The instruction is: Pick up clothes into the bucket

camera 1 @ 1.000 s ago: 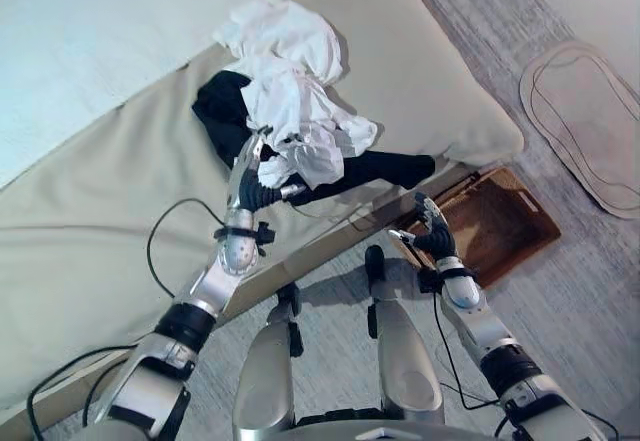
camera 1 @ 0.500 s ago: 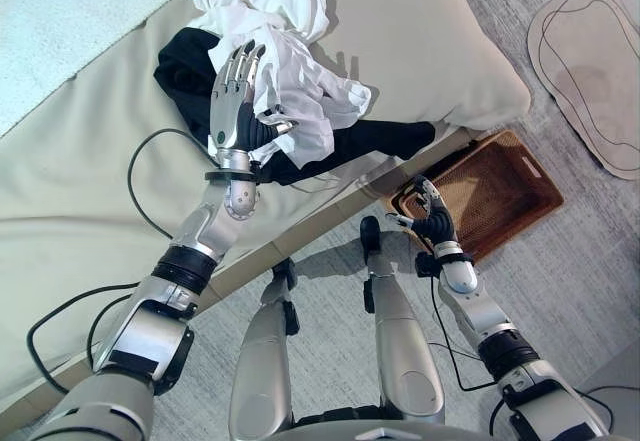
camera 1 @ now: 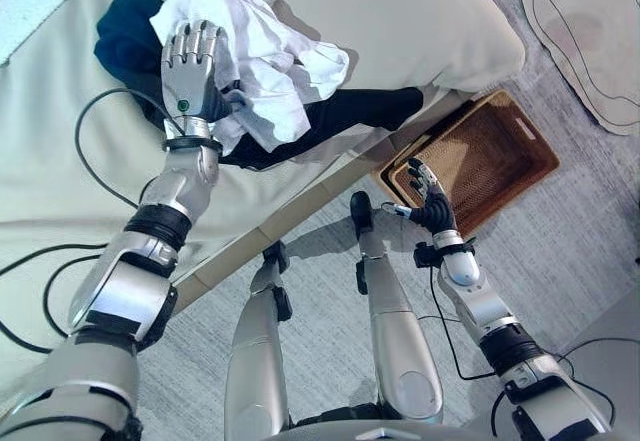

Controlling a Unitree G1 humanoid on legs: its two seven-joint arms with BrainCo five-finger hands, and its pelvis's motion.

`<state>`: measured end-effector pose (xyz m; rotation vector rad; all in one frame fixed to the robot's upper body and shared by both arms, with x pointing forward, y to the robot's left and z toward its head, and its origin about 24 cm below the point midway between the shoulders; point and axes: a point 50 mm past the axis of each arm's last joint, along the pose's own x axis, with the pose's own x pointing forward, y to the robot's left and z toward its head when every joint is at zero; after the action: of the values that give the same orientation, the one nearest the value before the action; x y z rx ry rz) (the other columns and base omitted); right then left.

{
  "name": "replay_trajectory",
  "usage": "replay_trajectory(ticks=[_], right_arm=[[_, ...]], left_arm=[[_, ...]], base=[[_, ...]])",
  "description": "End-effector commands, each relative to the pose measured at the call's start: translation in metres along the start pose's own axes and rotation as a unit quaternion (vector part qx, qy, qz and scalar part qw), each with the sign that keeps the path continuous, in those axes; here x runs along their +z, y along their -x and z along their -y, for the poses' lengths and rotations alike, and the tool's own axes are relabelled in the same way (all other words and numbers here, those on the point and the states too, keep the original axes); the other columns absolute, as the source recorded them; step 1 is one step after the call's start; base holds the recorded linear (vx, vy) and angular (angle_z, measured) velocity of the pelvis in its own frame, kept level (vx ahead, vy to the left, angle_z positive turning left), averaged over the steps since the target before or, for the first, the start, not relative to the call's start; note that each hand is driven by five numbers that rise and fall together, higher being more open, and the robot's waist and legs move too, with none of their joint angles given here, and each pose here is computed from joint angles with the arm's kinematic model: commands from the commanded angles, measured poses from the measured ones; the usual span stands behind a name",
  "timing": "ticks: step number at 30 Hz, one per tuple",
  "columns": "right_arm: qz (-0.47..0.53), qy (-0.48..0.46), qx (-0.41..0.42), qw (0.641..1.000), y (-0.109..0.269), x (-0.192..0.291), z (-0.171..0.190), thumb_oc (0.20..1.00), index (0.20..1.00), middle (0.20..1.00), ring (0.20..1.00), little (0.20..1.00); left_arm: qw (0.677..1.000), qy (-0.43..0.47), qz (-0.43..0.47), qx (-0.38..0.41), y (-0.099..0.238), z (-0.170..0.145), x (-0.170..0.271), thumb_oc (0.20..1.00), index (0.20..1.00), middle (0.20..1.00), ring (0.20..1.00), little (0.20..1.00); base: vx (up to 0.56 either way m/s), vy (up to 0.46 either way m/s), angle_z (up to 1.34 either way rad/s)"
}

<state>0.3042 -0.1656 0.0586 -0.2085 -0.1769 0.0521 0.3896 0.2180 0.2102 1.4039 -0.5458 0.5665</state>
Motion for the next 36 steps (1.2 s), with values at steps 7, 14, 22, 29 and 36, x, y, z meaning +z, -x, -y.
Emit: replay_trajectory(ticks=[7, 14, 22, 29, 36], right_arm=[[0.053, -0.019, 0.014, 0.998, 0.008, 0.015, -0.003, 1.000, 1.000, 1.000, 1.000, 1.000], [0.051, -0.014, 0.014, 0.998, 0.009, 0.013, -0.003, 1.000, 1.000, 1.000, 1.000, 1.000], [0.035, -0.007, 0.011, 0.999, 0.014, 0.005, -0.001, 1.000, 1.000, 1.000, 1.000, 1.000], [0.013, -0.011, 0.016, 1.000, 0.019, -0.004, -0.003, 1.000, 1.000, 1.000, 1.000, 1.000], [-0.008, -0.009, 0.020, 1.000, 0.023, -0.013, -0.004, 1.000, 1.000, 1.000, 1.000, 1.000]], left_arm=[[0.999, -0.043, -0.023, 0.005, -0.016, -0.015, -0.024, 1.000, 1.000, 1.000, 1.000, 1.000], [0.999, -0.033, -0.018, -0.001, -0.016, -0.014, -0.023, 0.200, 0.200, 0.200, 0.200, 0.200], [1.000, -0.024, -0.005, -0.012, -0.008, -0.009, -0.020, 0.200, 0.200, 0.200, 0.200, 0.200], [1.000, -0.009, 0.002, -0.020, 0.006, -0.004, -0.022, 0.200, 0.200, 0.200, 0.200, 0.200], [0.999, 0.000, 0.004, -0.032, 0.018, 0.001, -0.025, 0.200, 0.200, 0.200, 0.200, 0.200]], base=[[0.02, 0.000, -0.04], [0.02, 0.000, 0.00], [0.00, 0.000, 0.00], [0.00, -0.001, 0.00], [0.02, -0.007, 0.04]])
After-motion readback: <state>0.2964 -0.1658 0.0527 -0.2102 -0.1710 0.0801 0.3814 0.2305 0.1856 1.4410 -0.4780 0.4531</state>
